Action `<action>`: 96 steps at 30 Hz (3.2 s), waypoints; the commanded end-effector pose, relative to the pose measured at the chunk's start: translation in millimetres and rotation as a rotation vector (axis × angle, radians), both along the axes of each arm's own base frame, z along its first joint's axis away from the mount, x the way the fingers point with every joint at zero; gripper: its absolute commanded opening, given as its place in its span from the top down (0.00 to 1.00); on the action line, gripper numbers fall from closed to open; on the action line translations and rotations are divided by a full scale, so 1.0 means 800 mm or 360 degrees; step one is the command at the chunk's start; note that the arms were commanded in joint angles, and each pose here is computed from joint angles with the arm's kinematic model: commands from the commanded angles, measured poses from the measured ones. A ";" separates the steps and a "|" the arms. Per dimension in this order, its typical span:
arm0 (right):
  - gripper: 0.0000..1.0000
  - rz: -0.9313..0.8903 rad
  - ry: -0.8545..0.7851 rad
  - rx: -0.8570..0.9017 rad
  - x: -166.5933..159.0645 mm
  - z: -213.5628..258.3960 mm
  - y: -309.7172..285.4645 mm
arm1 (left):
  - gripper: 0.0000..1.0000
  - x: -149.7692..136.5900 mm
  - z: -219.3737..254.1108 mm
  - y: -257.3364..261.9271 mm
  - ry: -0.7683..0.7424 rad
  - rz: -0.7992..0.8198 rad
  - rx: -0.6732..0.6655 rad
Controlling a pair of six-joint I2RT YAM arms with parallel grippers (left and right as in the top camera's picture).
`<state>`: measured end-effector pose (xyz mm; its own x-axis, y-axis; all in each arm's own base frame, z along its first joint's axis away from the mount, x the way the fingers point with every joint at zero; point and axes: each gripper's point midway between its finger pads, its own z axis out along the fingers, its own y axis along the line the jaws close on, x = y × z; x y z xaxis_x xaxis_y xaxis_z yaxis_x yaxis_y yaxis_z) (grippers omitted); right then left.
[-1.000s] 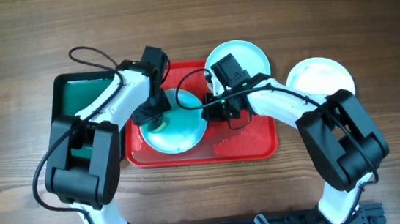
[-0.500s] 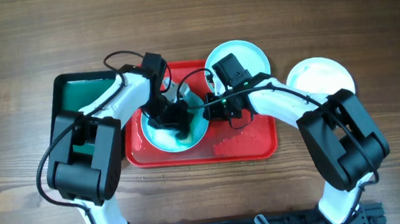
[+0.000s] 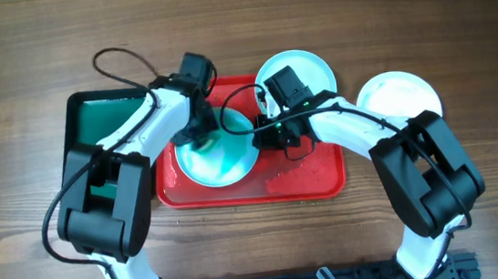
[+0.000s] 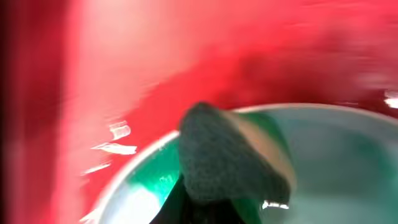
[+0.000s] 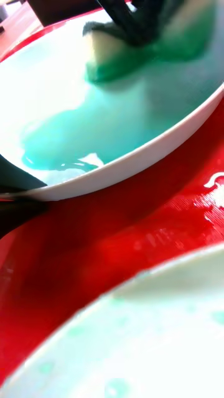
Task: Clean dirty plates on tray and stack at the side
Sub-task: 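Scrub the held plate with the green sponge in the left gripper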
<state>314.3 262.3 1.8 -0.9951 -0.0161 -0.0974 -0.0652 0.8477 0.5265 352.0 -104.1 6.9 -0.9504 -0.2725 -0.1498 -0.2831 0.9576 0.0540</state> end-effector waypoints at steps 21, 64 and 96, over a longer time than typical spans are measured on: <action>0.96 0.0002 0.0043 -0.0011 -0.003 -0.009 -0.002 | 0.96 -0.075 -0.004 -0.101 0.0427 -0.0501 -0.0933; 0.96 0.0002 0.0048 -0.0014 -0.004 -0.009 -0.003 | 0.96 -0.119 -0.023 -0.047 0.0622 -0.0854 -0.0268; 0.96 0.0004 0.0044 -0.0012 -0.003 -0.009 -0.002 | 0.96 -0.066 0.003 -0.110 0.0275 -0.0926 -0.1029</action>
